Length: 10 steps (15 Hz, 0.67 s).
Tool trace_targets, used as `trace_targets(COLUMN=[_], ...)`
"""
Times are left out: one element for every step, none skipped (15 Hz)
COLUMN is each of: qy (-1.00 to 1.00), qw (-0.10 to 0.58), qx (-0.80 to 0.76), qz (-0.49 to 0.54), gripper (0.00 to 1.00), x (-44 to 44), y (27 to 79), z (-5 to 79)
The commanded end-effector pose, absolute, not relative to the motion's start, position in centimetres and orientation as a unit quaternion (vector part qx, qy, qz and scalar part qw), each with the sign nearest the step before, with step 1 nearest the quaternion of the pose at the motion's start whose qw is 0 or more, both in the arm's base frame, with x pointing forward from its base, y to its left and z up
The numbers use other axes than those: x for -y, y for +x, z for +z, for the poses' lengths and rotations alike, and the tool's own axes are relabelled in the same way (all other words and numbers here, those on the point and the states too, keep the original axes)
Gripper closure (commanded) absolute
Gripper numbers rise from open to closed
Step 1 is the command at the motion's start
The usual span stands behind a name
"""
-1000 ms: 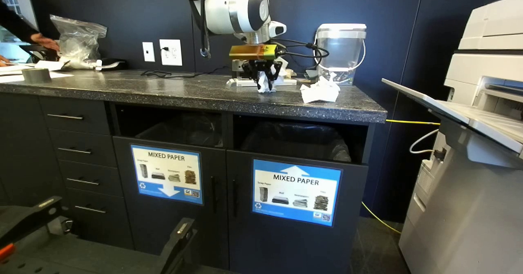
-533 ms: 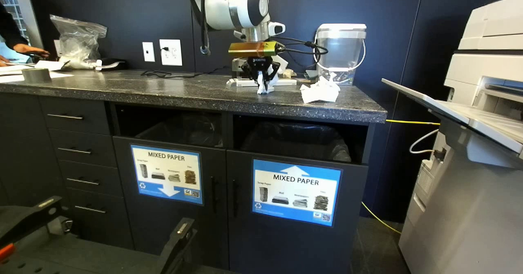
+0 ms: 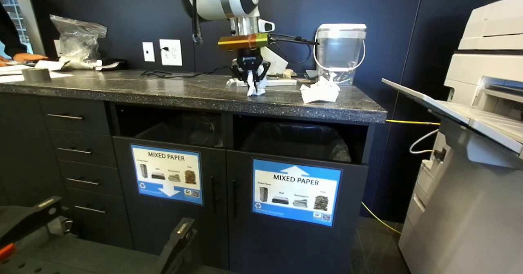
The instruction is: Place two crumpled papers inside the bin on the right
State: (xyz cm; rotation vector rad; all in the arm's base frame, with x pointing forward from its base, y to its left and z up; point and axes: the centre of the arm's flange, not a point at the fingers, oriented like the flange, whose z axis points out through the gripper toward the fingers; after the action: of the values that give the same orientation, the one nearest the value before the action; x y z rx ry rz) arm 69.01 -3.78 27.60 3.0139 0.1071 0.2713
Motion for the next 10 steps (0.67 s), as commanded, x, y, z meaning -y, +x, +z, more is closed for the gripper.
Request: trace_targets(qy=[0.995, 0.995, 0.995, 0.995, 0.995, 0.995, 0.995, 0.996, 0.996, 0.996], qw=[0.077, 0.081, 0.084, 0.084, 0.085, 0.088, 0.091, 0.085, 0.083, 0.083], qx=[-0.046, -0.047, -0.049, -0.051, -0.047, -0.044, -0.035, -0.022, -0.008, 0.005], qz=[0.04, 0.035, 0.03, 0.028, 0.026, 0.022, 0.02, 0.025, 0.02, 0.016], gripper=[0.83, 0.83, 0.84, 0.84, 0.84, 0.84, 0.83, 0.83, 0.83, 0.83], x=[1.5, 1.0, 0.5, 0.1, -0.3, -0.7, -1.1, -1.2, -1.6, -1.9], y=[63.7, 62.5, 61.4, 60.3, 59.0, 57.9, 56.6, 55.7, 54.5, 53.5], z=[26.3, 26.2, 26.1, 26.0, 25.9, 25.8, 25.6, 25.3, 24.6, 23.7])
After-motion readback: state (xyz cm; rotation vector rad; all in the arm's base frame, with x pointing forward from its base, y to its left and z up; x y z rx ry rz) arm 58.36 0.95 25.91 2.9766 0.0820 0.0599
